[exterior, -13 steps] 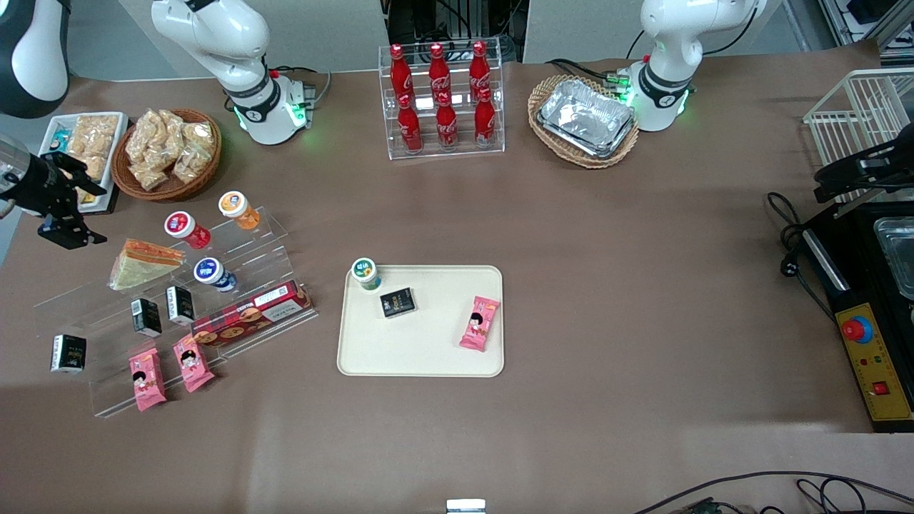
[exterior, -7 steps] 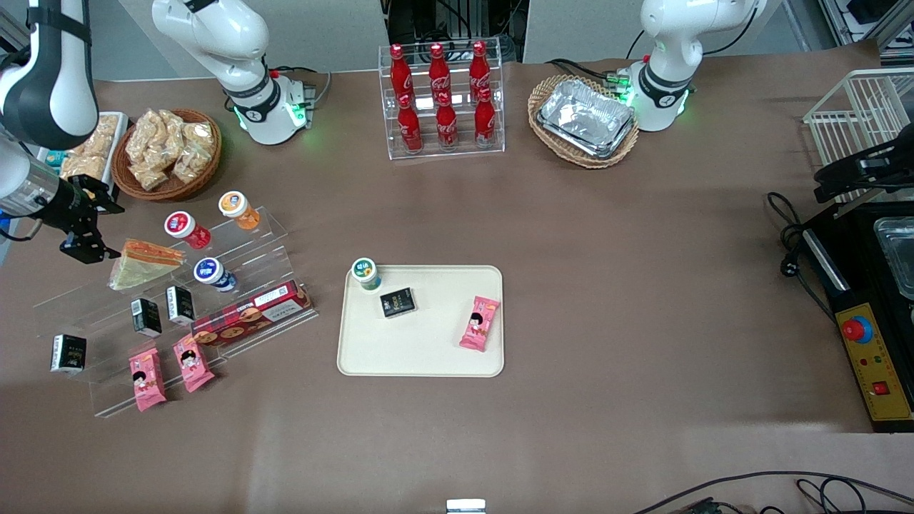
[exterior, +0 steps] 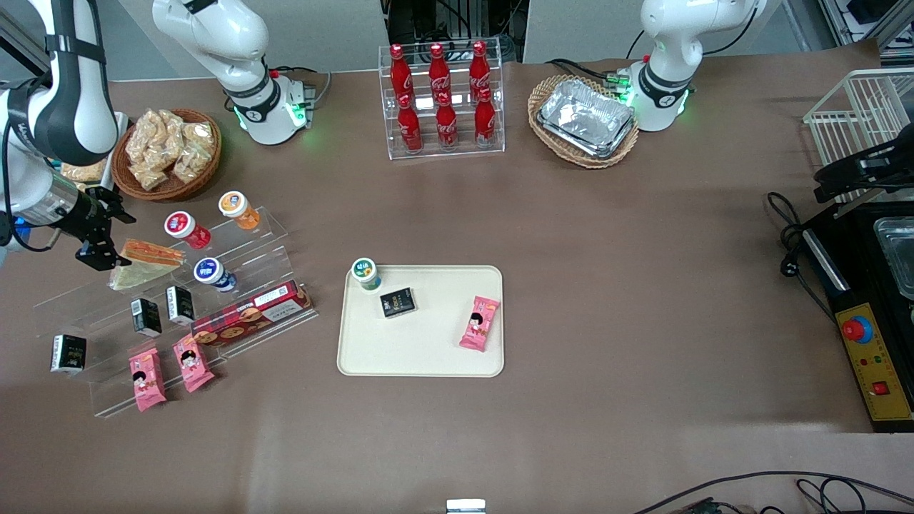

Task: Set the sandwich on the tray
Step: 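Lower the right gripper and grasp the wrapped sandwich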

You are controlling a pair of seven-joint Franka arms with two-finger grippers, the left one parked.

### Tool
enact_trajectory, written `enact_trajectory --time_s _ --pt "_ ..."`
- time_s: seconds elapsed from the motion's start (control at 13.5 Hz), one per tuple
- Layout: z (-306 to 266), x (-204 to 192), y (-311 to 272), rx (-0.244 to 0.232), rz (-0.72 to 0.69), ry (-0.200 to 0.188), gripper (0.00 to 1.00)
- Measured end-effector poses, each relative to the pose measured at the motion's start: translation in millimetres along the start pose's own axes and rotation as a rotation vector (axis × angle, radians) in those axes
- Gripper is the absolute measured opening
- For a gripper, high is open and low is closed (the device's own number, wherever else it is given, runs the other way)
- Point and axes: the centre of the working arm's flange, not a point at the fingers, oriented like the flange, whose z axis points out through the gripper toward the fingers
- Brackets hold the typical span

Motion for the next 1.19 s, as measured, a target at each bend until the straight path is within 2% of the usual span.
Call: enact_trajectory --time_s 0.67,0.89,1.19 --pt "41 9 -9 0.02 -0.006 0.0 1.0" --pt "44 9 -8 0.019 -0.022 0.0 0.95" --pt "44 9 -7 0.024 -0.067 0.003 0.51"
